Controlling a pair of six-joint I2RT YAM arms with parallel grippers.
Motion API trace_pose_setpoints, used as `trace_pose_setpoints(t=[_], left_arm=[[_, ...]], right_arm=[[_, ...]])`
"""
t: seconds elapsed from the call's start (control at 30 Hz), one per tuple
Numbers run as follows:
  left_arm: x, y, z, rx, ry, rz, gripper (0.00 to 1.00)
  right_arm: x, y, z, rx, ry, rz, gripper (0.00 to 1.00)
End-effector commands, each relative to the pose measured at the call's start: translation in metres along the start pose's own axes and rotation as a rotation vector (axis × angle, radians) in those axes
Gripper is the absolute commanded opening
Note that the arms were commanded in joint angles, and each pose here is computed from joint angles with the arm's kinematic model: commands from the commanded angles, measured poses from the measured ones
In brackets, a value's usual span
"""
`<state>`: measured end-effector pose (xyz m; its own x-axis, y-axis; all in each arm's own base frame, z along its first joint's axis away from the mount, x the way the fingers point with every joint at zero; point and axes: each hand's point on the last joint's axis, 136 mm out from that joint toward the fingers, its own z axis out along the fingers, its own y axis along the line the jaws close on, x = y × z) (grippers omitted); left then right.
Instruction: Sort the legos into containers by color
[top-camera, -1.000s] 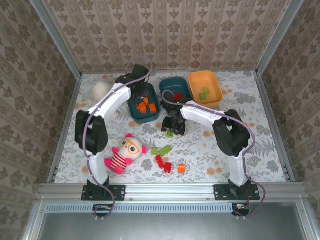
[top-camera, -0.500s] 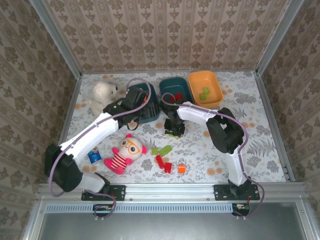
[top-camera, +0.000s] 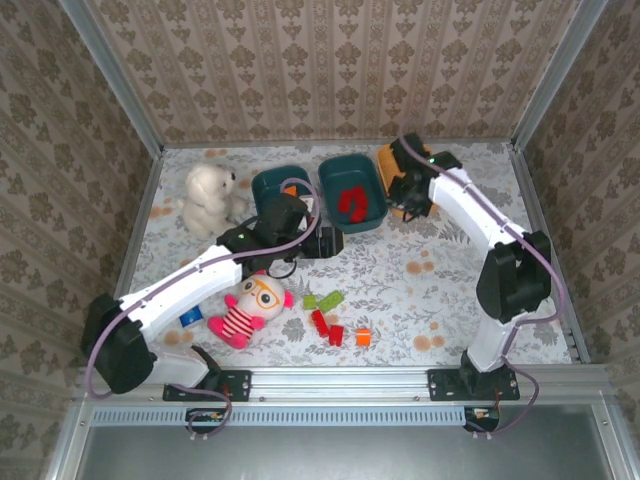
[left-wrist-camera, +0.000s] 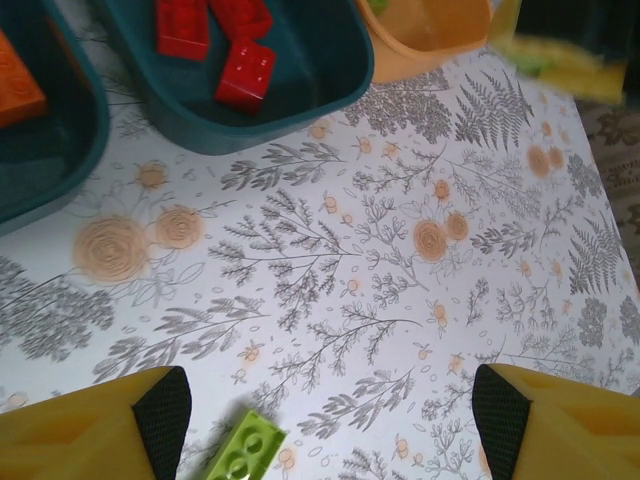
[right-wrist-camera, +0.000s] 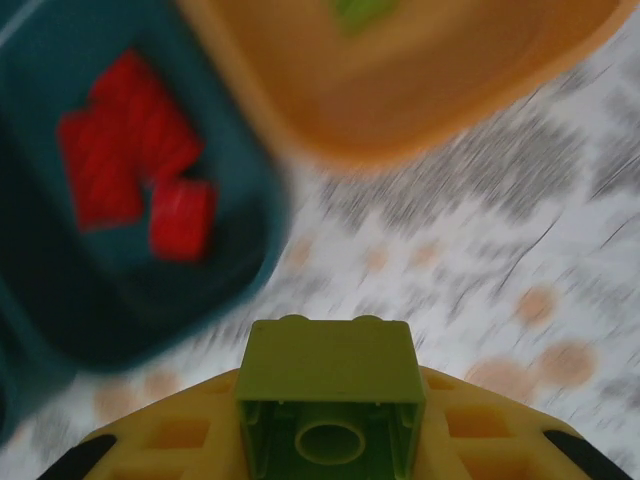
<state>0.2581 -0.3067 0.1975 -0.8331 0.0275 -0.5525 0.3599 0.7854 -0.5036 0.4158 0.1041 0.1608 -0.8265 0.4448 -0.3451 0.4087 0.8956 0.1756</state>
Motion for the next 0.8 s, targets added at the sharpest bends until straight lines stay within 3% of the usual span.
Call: trace_pose_setpoints(t=[0.0,0.2,0.5,0.67,0.77], left_arm=[[-0.011,-0.024,0.008,0.064,-0.005,0.072,0.77],[0.000,-0.033,0.029,0.058,0.069,0.151,0.77],[0.030,-0.036,0.041,0.046,0.174,0.223,0.76],[0.061,-0.026,0.037,-0.011,0.256,0.277,0.76],[0.079,-0.018,0.032,-0.035,0.284,0.273,0.76]], right_arm=[[-0.028,-0.020,0.032,0.106,0.013,-0.029,0.26],[-0.074,-0.026,0.077,0.189,0.038,0.024,0.28],[-0.088,-0.046,0.126,0.266,0.071,0.122,0.31],[-0.088,-0.042,0.137,0.252,0.087,0.134,0.38],[-0.089,-0.040,0.137,0.246,0.087,0.143,0.47]])
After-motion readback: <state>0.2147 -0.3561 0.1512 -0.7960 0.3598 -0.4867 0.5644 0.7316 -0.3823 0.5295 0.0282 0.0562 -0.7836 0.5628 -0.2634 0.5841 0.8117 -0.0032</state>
